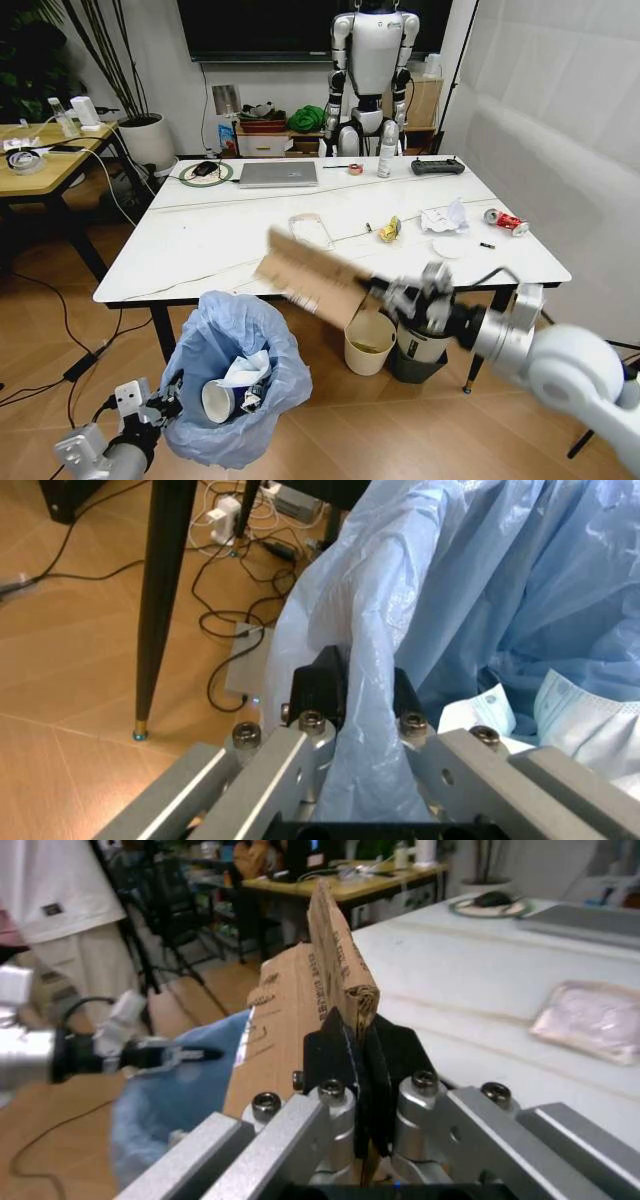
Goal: Pick up the trash bin and place the trash from the table into it.
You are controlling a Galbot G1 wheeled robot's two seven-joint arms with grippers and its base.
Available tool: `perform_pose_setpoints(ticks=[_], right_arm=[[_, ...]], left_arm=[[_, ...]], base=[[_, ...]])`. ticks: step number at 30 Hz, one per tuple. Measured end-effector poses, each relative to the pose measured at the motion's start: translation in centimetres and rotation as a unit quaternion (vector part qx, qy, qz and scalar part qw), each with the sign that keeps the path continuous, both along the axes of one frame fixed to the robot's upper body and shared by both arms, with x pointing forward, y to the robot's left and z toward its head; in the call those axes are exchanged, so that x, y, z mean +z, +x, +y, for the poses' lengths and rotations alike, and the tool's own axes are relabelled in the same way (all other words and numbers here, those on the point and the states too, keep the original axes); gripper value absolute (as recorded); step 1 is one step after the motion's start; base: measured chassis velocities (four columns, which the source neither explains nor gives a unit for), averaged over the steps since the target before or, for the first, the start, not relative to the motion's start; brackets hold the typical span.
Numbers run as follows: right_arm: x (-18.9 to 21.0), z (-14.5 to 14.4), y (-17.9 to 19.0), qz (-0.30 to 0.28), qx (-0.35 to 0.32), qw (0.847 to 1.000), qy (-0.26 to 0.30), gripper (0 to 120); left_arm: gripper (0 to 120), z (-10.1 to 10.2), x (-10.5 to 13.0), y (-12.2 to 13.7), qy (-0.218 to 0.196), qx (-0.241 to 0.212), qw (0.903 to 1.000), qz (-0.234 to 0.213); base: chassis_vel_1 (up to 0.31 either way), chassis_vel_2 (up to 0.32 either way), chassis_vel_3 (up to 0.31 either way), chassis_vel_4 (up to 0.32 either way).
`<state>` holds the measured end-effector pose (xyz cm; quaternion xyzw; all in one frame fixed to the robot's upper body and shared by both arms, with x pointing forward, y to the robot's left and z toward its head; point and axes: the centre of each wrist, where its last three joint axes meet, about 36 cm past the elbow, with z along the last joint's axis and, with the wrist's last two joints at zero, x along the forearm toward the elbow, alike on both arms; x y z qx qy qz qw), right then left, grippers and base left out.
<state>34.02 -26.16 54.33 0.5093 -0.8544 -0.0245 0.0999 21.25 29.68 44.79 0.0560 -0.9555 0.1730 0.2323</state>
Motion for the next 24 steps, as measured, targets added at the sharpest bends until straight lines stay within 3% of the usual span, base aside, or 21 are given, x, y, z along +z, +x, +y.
perform_pose_setpoints(ticks=[12, 24], right_arm=[[-3.1, 3.1, -1.1, 0.046, 0.066, 0.997, -0.012, 0], [-4.1, 5.3, -0.1, 0.046, 0.069, 0.997, -0.011, 0]], left_arm=[[1, -0.3, 0.1, 0.3, -0.01, -0.004, 0.9999, 0.0], [1, -0.7, 0.1, 0.1, -0.015, -0.013, 0.9998, 0.003]], base=[[0.0, 0.0, 0.0, 0.0], [0.0, 0.0, 0.0, 0.0]])
